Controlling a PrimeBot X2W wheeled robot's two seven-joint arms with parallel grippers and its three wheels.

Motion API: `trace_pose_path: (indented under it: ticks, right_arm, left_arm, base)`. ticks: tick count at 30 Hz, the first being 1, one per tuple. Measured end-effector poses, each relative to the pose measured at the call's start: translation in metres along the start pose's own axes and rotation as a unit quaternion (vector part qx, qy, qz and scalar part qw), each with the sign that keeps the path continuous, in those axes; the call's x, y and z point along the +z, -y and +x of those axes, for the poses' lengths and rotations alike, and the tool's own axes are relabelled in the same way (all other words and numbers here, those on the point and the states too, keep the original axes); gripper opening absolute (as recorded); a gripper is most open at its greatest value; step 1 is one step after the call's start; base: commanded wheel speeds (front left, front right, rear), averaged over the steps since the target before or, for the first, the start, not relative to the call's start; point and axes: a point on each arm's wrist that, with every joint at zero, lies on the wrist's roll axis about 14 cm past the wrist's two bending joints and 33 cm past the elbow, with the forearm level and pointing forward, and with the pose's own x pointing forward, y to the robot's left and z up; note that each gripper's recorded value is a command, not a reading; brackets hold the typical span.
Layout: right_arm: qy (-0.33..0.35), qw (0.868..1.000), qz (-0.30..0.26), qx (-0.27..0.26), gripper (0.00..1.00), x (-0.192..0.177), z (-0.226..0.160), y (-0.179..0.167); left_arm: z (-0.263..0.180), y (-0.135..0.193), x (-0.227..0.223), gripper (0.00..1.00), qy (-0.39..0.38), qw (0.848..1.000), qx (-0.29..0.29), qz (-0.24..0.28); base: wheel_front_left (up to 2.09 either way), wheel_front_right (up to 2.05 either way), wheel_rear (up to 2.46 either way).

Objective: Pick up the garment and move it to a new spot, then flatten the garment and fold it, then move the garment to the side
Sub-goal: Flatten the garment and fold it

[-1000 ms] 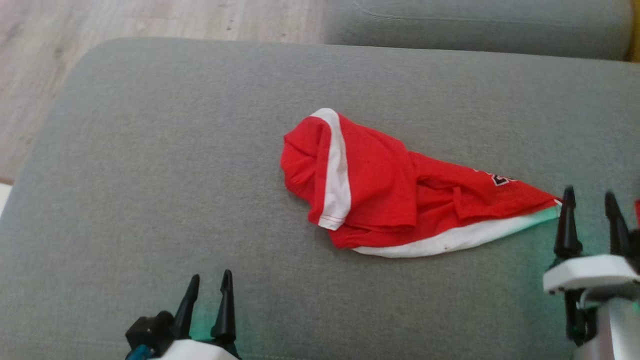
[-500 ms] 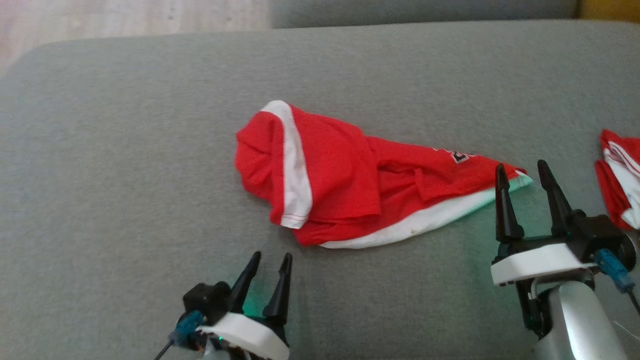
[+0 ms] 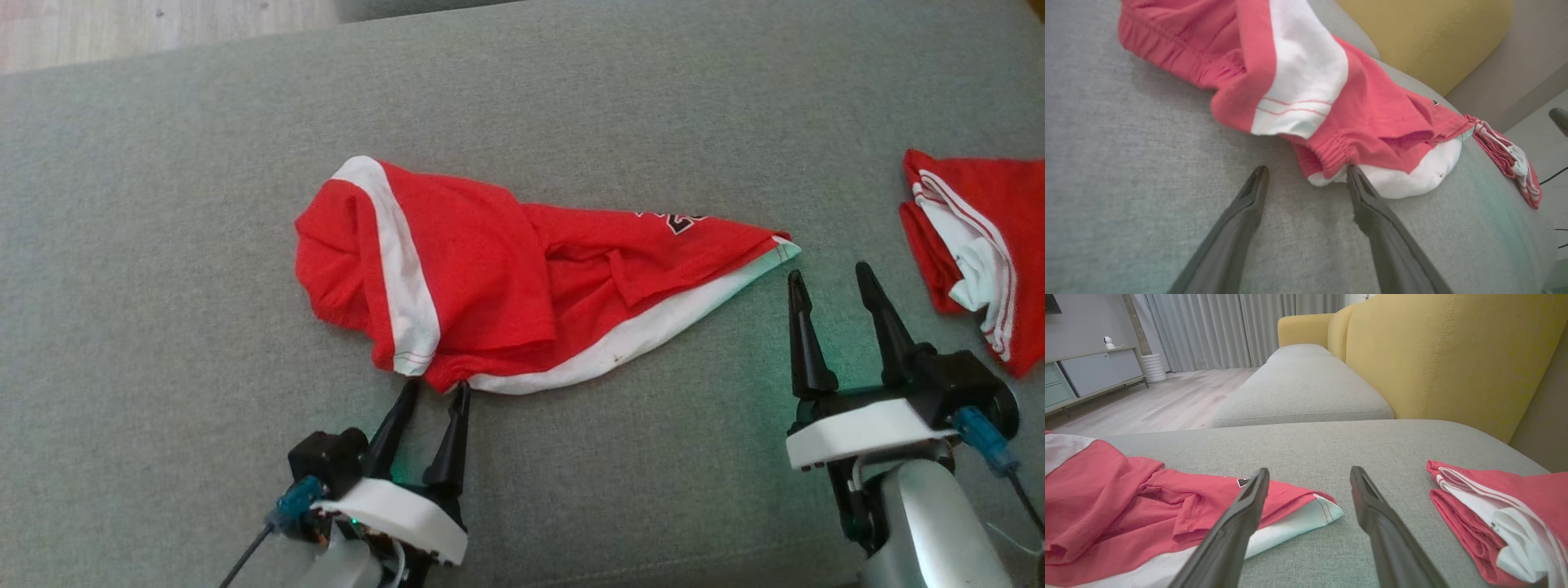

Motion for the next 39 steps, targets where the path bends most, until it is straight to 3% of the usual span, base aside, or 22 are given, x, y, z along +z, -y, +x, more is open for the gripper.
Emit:
trace_pose_path:
  ticks: [9, 10, 13, 22, 26, 32, 39]
  right_arm:
    - [-0.016, 1.0, 0.005, 0.005, 1.0, -0.01, -0.001, -0.004]
    - [-0.017, 1.0, 0.008, 0.008, 1.0, -0.011, -0.001, -0.006]
    - [-0.019, 1.0, 0.013, 0.009, 1.0, -0.012, -0.001, -0.008]
    - [-0.015, 0.999, 0.024, 0.025, 1.0, -0.01, 0.006, -0.02]
    - [-0.017, 0.998, 0.033, 0.045, 1.0, -0.011, 0.011, -0.035]
    - [-0.031, 0.997, 0.043, 0.064, 1.0, -0.021, 0.015, -0.049]
    - [-0.036, 0.998, 0.042, 0.04, 1.0, -0.025, 0.018, -0.031]
  left_arm:
    - [0.001, 0.023, 0.01, 1.0, 0.015, 0.999, -0.037, -0.016]
    - [0.0, 0.025, 0.012, 0.5, 0.018, 0.999, -0.04, -0.016]
    - [-0.001, 0.026, 0.014, 0.0, 0.02, 0.999, -0.043, -0.021]
    - [-0.014, 0.019, 0.035, 0.0, 0.059, 0.998, -0.028, -0.017]
    - [-0.032, -0.004, 0.035, 0.0, 0.07, 0.997, 0.015, -0.028]
    - [-0.043, -0.05, 0.027, 0.0, 0.047, 0.996, 0.071, -0.003]
    - [-0.023, -0.084, 0.032, 0.0, 0.026, 0.994, 0.104, 0.035]
  base:
    - [0.0, 0.0, 0.0]
    - [0.0, 0.0, 0.0]
    - [0.0, 0.0, 0.0]
    - [0.0, 0.0, 0.0]
    - [0.0, 0.0, 0.0]
    - [0.0, 0.0, 0.0]
    - [0.0, 0.0, 0.0]
